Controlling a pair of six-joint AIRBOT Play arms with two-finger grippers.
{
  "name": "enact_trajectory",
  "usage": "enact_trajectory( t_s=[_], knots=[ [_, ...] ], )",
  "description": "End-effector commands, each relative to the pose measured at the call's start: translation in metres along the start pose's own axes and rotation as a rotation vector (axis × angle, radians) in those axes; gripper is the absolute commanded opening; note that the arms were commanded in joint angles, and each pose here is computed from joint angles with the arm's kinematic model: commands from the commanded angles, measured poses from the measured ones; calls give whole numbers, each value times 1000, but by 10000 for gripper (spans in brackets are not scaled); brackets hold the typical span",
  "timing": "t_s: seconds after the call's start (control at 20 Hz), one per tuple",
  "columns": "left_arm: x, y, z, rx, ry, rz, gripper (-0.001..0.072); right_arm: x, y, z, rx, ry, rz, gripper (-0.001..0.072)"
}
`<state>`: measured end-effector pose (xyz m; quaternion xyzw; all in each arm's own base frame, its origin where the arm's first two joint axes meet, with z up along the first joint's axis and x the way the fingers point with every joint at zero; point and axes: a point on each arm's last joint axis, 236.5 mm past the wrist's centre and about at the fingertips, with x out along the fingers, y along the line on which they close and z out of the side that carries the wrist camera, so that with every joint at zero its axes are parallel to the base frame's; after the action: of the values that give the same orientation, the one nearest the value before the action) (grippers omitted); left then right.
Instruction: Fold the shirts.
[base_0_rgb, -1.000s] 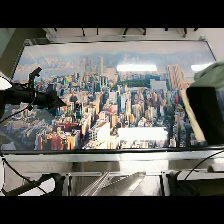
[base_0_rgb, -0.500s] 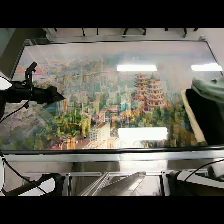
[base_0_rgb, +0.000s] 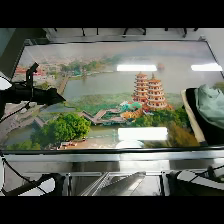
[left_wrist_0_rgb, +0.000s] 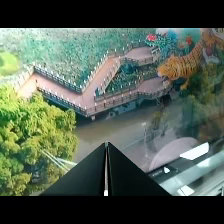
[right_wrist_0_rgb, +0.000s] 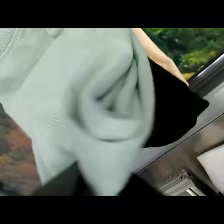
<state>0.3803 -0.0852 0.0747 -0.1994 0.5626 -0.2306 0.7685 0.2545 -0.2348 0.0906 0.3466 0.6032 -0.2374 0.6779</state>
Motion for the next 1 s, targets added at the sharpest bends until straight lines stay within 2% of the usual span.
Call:
enact_trajectory(
  t_s=[0.0, 0.3, 0.4, 0.55, 0.7, 0.75, 0.85, 0.95],
  knots=[
    [-1, -7, -14, -20, 60, -26, 17, 20, -8, 5, 41, 29, 14, 706],
    [-1, -7, -17, -26, 71, -27, 17, -41, -29, -4, 91, -38, -15, 703],
    [0, -4, -7, -25, 28, -15, 17, -83, -22, -9, 88, -170, -20, 703],
    [0, -2, 3, -26, -11, -5, 17, -131, 41, -36, -44, -316, 113, 701],
    [0, -3, 3, -25, -12, -5, 17, -150, 136, -87, -243, -327, 310, 692],
    [0, -3, 2, -25, -9, -6, 17, -152, 174, -107, -324, -330, 395, 564],
    [2, -5, 0, -20, 3, -8, 17, -152, 251, -150, -540, -350, 555, 34],
    [4, -12, -8, -8, 37, -19, 17, -131, 313, -200, -678, -307, 656, 34]
  ],
)
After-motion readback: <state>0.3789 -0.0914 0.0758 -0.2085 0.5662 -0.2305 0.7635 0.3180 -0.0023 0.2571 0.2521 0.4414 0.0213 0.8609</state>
